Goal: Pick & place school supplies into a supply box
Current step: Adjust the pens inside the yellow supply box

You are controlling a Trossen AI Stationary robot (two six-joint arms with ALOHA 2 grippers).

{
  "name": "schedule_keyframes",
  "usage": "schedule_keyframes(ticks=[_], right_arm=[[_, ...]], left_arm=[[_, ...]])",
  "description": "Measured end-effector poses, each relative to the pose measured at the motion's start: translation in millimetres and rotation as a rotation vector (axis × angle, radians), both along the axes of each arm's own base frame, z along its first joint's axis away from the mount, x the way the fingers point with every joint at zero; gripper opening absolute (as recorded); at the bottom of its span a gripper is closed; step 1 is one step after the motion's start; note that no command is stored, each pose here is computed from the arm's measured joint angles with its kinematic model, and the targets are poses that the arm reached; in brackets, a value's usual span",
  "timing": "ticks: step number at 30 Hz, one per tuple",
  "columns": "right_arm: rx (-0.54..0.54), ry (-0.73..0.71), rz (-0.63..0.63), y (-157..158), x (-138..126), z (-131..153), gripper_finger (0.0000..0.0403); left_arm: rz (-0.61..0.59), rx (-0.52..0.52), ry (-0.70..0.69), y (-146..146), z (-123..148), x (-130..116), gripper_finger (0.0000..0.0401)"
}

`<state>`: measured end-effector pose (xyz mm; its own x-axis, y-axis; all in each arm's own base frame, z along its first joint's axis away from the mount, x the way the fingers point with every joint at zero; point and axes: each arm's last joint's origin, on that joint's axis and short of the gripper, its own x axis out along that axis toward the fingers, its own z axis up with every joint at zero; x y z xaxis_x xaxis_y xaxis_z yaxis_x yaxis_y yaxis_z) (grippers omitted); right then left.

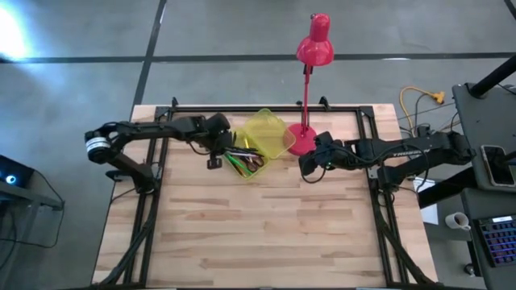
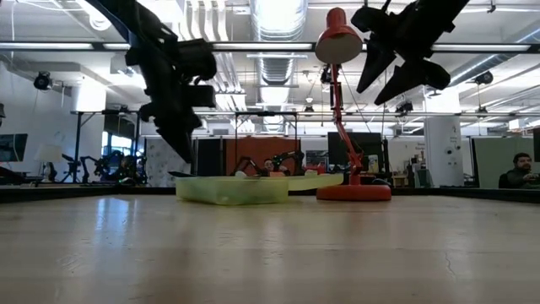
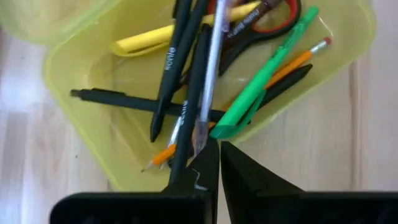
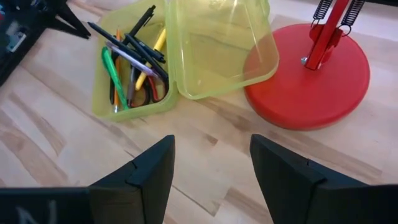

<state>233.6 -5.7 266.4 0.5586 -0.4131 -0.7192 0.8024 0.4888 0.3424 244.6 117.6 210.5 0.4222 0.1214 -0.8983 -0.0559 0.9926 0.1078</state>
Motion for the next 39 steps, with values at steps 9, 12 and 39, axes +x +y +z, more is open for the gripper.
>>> schedule_keyframes(ticks=[9, 12, 39], right_arm=[[0.002, -0.001, 0.001, 0.0, 0.1, 0.0, 0.0201], [0.007, -0.002, 0.003, 0.2, 0.1, 0.0, 0.0201], [-0.023, 0.017, 0.026, -0.1, -0.1, 0.0, 0.0201]], left_arm=[[-0.05, 0.042, 0.099, 11.6, -32.0, 19.0, 0.0], [-0.054, 0.064, 0.101, 15.7, -31.3, 26.7, 0.0], [-0.05, 0.098, 0.128, 13.3, -29.6, 36.0, 0.0]])
